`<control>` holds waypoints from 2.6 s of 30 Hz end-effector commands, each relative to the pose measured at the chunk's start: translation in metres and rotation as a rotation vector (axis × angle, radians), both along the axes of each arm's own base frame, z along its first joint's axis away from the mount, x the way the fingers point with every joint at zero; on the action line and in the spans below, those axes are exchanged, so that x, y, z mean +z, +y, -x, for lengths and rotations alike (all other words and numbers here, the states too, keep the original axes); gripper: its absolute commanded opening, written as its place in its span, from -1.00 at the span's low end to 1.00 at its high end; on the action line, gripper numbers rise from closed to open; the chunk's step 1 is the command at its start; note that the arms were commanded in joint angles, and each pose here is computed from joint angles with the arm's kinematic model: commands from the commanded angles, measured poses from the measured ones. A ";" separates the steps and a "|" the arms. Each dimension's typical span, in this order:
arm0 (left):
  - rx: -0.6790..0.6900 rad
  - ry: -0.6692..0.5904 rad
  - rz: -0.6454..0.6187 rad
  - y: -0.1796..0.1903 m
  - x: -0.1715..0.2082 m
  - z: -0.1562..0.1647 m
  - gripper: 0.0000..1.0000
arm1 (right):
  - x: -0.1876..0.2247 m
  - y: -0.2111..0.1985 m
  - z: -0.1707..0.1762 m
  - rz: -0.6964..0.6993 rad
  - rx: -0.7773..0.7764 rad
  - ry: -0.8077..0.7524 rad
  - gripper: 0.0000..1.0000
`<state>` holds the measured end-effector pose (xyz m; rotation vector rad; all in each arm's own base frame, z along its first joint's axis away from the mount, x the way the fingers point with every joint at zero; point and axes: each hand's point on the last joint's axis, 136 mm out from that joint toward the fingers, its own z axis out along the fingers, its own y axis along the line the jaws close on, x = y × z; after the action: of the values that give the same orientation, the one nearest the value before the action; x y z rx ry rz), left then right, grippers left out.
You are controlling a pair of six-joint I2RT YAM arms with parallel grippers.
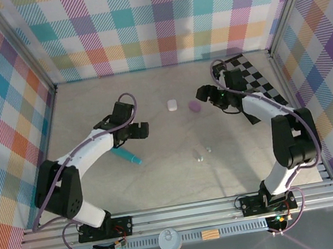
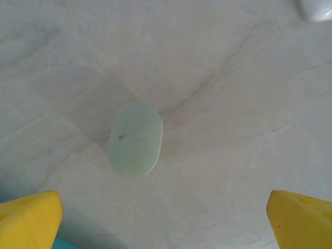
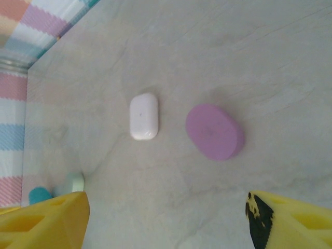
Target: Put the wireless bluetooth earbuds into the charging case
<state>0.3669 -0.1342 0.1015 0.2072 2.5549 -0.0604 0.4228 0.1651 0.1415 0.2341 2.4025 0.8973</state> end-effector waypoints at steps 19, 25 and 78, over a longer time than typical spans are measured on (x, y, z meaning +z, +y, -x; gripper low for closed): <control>0.040 0.235 -0.081 0.019 -0.070 -0.027 0.27 | 0.014 0.017 0.041 0.002 0.119 -0.009 0.54; 0.038 0.240 -0.072 0.017 -0.073 -0.029 0.03 | 0.010 0.015 0.042 0.018 0.109 0.003 0.54; -0.977 -0.219 0.366 -0.191 0.085 0.069 -0.37 | 0.058 0.095 0.126 -0.465 0.495 0.248 0.35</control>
<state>0.2991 -0.3133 0.1572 1.1647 2.0757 -0.7902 0.3051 0.2505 0.2025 -0.0520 2.4773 1.6924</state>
